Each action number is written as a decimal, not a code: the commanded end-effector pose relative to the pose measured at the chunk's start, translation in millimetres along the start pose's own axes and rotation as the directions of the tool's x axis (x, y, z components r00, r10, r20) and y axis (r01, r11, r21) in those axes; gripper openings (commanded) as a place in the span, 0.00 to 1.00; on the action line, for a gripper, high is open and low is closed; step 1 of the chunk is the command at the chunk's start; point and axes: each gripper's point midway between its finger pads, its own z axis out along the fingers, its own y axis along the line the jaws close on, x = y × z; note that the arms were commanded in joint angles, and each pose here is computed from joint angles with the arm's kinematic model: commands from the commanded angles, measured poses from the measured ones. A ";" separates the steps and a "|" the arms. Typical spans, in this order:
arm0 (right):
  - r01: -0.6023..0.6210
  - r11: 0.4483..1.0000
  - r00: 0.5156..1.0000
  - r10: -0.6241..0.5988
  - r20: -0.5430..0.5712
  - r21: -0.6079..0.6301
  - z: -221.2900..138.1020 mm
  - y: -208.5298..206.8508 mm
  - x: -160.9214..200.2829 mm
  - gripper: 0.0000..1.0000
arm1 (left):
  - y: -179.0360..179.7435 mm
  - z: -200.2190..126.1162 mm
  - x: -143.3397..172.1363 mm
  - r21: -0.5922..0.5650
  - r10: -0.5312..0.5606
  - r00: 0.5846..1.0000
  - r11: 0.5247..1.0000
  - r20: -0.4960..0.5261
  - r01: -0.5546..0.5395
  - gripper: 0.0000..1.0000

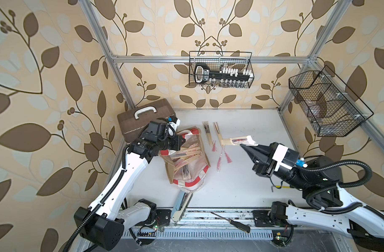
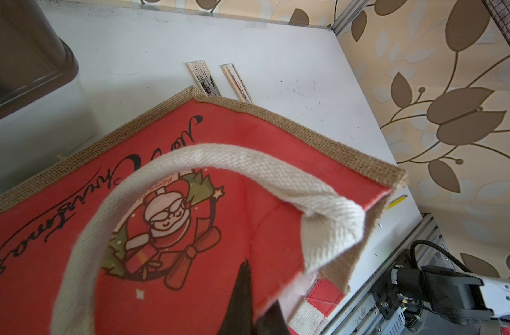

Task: Take out the folding fans from the tote bags
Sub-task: Pick up the folding fan from the canvas bag, then place the folding fan at the center of the board.

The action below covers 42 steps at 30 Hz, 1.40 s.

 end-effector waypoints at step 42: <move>-0.406 0.696 0.298 0.713 -0.634 0.592 55.9 -192.3 476.2 0.07 | 0.1 -5.1 -12.0 -0.015 0.012 0.999 1.000 0.034 -0.011 0.00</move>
